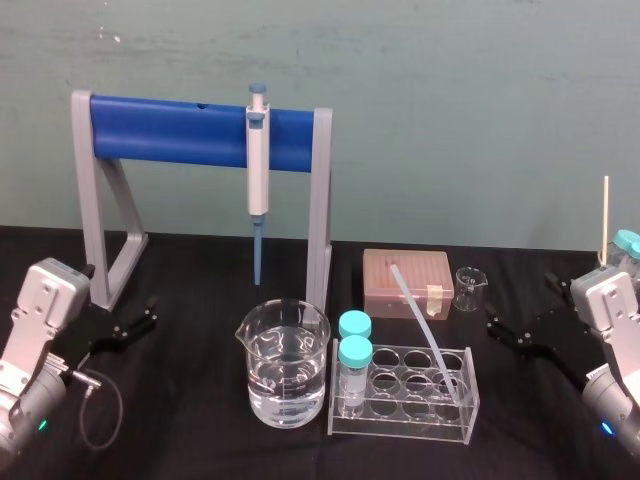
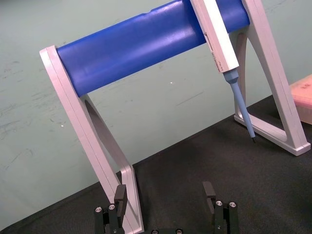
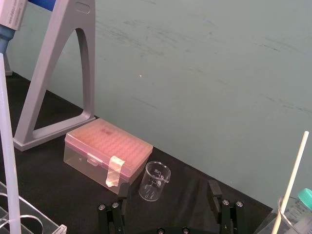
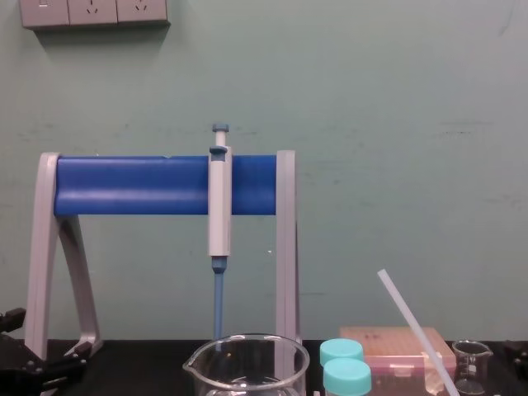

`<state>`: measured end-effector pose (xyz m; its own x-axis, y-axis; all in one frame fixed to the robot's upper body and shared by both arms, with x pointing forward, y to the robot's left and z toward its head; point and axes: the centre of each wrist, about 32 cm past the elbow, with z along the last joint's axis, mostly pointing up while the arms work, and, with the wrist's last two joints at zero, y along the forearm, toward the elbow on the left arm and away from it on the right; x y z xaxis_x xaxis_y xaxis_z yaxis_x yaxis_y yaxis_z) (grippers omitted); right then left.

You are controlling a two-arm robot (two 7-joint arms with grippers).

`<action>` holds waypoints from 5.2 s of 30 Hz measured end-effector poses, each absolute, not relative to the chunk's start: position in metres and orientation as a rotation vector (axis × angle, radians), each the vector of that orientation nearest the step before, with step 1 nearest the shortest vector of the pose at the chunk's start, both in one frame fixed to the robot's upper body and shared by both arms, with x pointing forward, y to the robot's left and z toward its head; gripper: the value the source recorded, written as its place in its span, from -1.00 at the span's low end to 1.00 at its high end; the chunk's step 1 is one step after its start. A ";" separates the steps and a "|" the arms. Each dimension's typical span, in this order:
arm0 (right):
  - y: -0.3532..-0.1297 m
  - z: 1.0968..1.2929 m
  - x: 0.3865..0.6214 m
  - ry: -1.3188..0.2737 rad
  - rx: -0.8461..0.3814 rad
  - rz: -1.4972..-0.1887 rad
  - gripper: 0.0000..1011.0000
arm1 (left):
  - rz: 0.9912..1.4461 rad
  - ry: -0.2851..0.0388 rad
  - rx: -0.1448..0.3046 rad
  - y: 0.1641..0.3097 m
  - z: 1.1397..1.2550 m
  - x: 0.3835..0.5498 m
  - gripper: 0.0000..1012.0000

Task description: Pick up the stirring rod with one hand, then place it down.

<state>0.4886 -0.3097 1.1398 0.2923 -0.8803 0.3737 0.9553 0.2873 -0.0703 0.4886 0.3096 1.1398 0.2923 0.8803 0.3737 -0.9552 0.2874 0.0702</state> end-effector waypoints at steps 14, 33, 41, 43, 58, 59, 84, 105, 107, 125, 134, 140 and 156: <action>-0.310 1.140 0.489 -0.285 -0.304 -1.248 0.99 | 1.248 -0.285 0.305 0.310 1.140 0.489 0.98; -0.310 1.140 0.489 -0.285 -0.304 -1.248 0.99 | 1.248 -0.285 0.305 0.310 1.140 0.489 0.98; -0.310 1.140 0.489 -0.285 -0.304 -1.248 0.99 | 1.248 -0.285 0.304 0.310 1.140 0.489 0.98; -0.310 1.140 0.489 -0.285 -0.304 -1.248 0.99 | 1.248 -0.285 0.305 0.310 1.140 0.489 0.98; -0.301 1.156 0.485 -0.429 -0.163 -1.233 0.99 | 1.248 -0.285 0.304 0.310 1.140 0.489 0.98; -0.298 1.158 0.484 -0.455 -0.147 -1.218 0.99 | 1.248 -0.285 0.304 0.310 1.140 0.489 0.98; -0.275 1.165 0.496 -0.421 0.025 -0.869 0.99 | 1.248 -0.285 0.304 0.310 1.140 0.489 0.98; -0.278 1.165 0.529 -0.162 -0.045 -0.765 0.99 | 1.248 -0.285 0.304 0.310 1.140 0.489 0.98; -0.278 1.165 0.531 -0.152 -0.056 -0.764 0.99 | 1.248 -0.285 0.304 0.310 1.140 0.489 0.98; -0.280 1.164 0.540 -0.114 -0.115 -0.754 0.99 | 1.248 -0.285 0.304 0.310 1.140 0.489 0.98; -0.280 1.164 0.540 -0.115 -0.114 -0.754 0.99 | 1.248 -0.285 0.304 0.310 1.140 0.489 0.98; -0.280 1.164 0.540 -0.115 -0.113 -0.754 0.91 | 1.248 -0.285 0.304 0.310 1.140 0.489 0.98; -0.280 1.164 0.540 -0.114 -0.112 -0.754 -0.03 | 1.248 -0.285 0.304 0.310 1.140 0.489 0.98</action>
<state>0.5397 -0.2803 1.1642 0.7234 -0.6753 0.1436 0.6875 0.7236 -0.0606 0.4886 0.3097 1.1398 0.2922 0.8803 0.3737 -0.9553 0.2873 0.0703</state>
